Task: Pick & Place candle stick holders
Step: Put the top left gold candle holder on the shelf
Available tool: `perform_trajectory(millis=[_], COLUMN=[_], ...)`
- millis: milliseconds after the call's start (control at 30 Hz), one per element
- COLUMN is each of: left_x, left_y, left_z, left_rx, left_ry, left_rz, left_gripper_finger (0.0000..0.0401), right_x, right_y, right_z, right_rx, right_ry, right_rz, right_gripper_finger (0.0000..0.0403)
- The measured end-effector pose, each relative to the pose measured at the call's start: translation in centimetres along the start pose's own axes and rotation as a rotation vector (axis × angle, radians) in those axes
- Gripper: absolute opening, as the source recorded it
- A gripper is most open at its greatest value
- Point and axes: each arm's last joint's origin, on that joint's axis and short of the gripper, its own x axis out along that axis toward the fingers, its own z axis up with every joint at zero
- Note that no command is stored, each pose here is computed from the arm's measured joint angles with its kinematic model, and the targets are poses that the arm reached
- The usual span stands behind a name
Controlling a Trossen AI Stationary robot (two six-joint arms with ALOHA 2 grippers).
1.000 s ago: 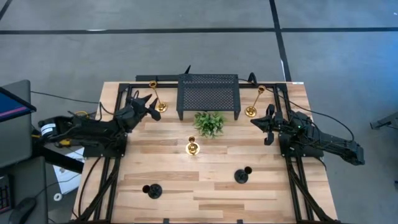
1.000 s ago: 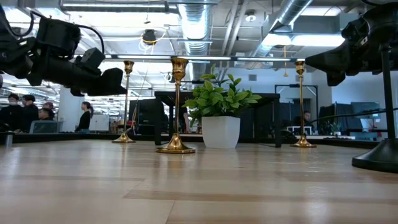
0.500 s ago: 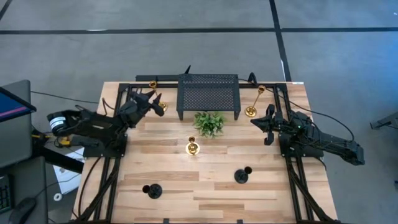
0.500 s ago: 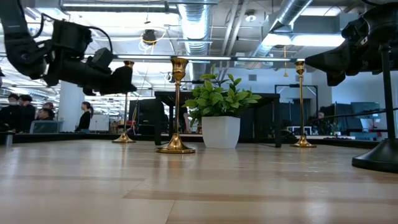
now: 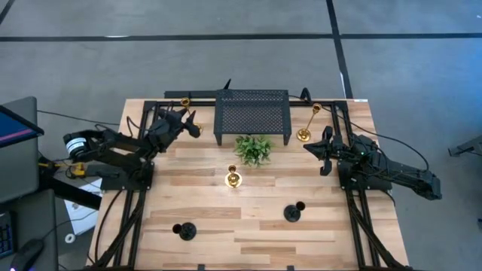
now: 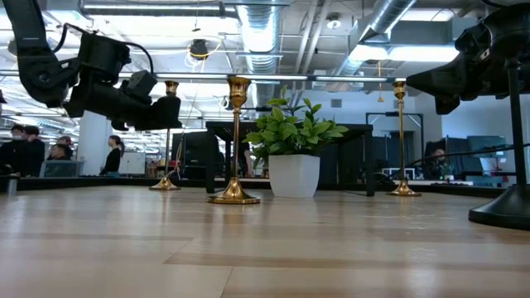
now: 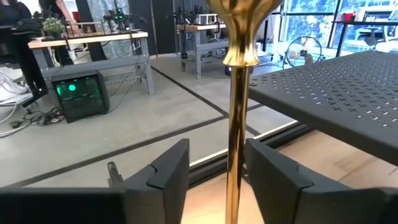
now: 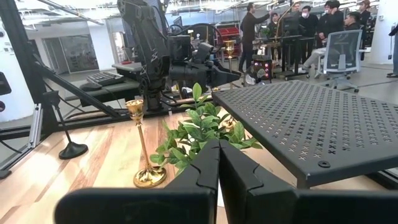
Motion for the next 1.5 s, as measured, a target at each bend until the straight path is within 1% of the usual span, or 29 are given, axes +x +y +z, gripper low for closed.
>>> perform_trajectory(millis=[133,300,367,533,633,767,900,1000,1133,1233,1333,1500], left_x=[0.0,0.0,0.0,0.0,0.0,-0.2,-0.5,-0.6,-0.3,0.2,0.7,1.3], left_y=[0.0,-0.2,-0.2,-0.2,-0.2,-0.2,-0.3,-0.3,-0.5,-0.6,-0.7,-0.9], left_z=[0.0,0.0,0.0,0.0,0.0,0.1,0.7,1.3,3.2,5.1,7.9,12.7], left_rx=[0.0,-0.001,-0.001,-0.001,-0.001,-0.003,-0.014,-0.009,0.008,0.064,0.109,0.16], left_ry=[0.0,-0.002,-0.002,-0.002,-0.002,-0.006,-0.029,-0.017,0.016,0.041,0.01,-0.092], left_rz=[-0.005,-0.056,-0.076,-0.082,-0.083,-0.084,-0.098,-0.106,-0.104,-0.098,-0.091,-0.075], left_gripper_finger=[0.0103,0.0029,0.0013,0.0021,0.0012,0.0013,0.0012,0.0012,0.0012,0.0012,0.0012,0.0012], right_x=[0.0,0.0,0.0,0.0,0.0,0.0,0.0,0.0,0.0,0.0,0.0,0.0], right_y=[0.0,0.0,0.0,0.0,0.0,0.0,0.0,0.0,0.0,0.0,0.0,0.0], right_z=[0.0,0.0,0.0,0.0,0.0,0.0,0.0,0.0,0.0,0.0,0.0,0.0], right_rx=[0.0,0.0,0.0,0.0,0.0,0.001,0.001,0.002,0.002,0.002,0.002,0.002], right_ry=[0.0,0.0,0.0,0.0,0.0,0.0,0.0,0.0,0.0,0.0,0.0,0.0], right_rz=[0.0,0.0,0.0,0.0,0.0,0.0,0.0,0.0,0.0,0.001,0.001,0.001], right_gripper_finger=[0.0,0.0,0.0,0.0,0.0,0.0,0.0,0.0,0.0,0.0,0.0,0.0])
